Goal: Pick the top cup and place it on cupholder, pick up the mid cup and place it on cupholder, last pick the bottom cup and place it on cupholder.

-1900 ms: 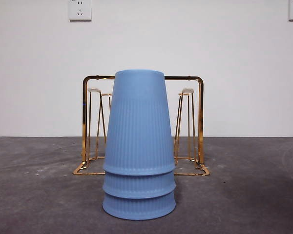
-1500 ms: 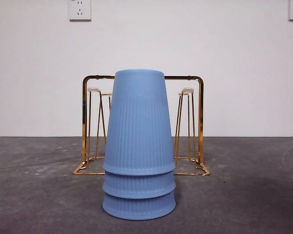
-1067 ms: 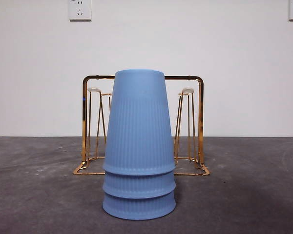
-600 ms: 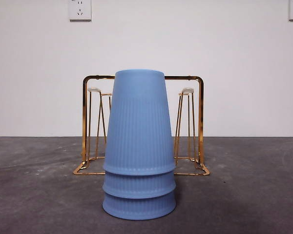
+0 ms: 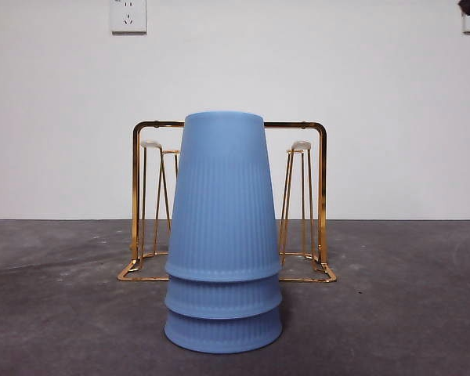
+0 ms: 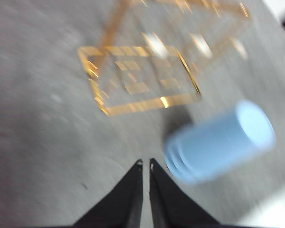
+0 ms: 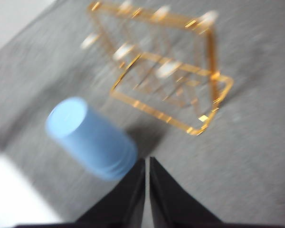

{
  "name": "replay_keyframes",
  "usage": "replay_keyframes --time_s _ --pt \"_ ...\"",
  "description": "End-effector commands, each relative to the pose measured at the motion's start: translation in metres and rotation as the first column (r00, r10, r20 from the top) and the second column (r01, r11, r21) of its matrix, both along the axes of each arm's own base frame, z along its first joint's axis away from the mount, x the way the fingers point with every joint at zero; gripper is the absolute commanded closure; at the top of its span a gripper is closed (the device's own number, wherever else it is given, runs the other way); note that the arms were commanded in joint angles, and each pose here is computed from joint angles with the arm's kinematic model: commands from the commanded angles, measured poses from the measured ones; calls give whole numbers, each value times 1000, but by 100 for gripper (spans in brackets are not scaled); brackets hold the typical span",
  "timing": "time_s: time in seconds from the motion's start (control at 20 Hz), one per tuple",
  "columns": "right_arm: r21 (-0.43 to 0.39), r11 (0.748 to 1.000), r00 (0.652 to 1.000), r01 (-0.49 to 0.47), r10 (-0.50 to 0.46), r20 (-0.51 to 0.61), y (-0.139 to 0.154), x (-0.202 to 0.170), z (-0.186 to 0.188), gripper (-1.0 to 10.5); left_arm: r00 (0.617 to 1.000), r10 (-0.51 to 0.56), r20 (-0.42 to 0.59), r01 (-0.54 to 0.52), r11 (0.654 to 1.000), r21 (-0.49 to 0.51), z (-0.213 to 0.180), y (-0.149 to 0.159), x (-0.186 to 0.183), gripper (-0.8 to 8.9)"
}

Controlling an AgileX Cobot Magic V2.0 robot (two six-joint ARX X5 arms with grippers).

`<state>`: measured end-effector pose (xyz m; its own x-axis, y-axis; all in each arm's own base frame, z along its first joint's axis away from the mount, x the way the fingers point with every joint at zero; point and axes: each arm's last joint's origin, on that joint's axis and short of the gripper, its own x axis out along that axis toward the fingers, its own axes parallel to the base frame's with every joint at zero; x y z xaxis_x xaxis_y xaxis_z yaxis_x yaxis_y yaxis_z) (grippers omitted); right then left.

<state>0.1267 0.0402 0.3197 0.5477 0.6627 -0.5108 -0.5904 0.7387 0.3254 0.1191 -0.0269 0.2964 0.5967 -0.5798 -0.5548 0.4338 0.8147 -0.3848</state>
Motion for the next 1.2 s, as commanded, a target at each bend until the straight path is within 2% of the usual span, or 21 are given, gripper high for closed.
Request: replay_keyframes --time_s 0.05,0.15,0.3,0.35,0.45,0.5,0.55,0.75,0.9,1.2 --pt "-49 993 994 -108 108 6 10 -2 1 939 995 -99 28 97 994 42 3 -5 -3 799" --pt "-74 987 989 -146 146 0 16 -4 -1 939 992 -126 15 126 991 42 2 -8 -6 798" --pt "-76 983 986 -166 167 4 19 -6 0 932 991 -134 16 134 990 41 3 -9 -6 738" --pt "-76 983 986 -165 166 5 19 -6 0 883 991 -134 16 134 990 41 3 -9 -6 678" --pt "-68 985 987 -159 160 3 19 -5 0 648 991 -132 14 131 991 38 3 -9 -6 507" --pt "-60 987 988 -151 151 1 19 -5 0 581 991 -132 16 131 991 38 3 -9 -6 422" --pt "-56 988 989 -147 147 2 19 -5 1 576 991 -131 19 130 991 37 3 -9 -6 382" --pt "-20 990 990 -142 143 22 23 -2 5 576 991 -130 23 129 991 36 3 -9 -5 376" --pt "-17 983 983 -180 180 15 32 4 14 576 991 -129 35 128 991 34 4 -9 -5 376" --pt "-54 957 959 -285 285 -1 72 30 37 562 992 -123 34 122 992 28 5 -9 -4 377"
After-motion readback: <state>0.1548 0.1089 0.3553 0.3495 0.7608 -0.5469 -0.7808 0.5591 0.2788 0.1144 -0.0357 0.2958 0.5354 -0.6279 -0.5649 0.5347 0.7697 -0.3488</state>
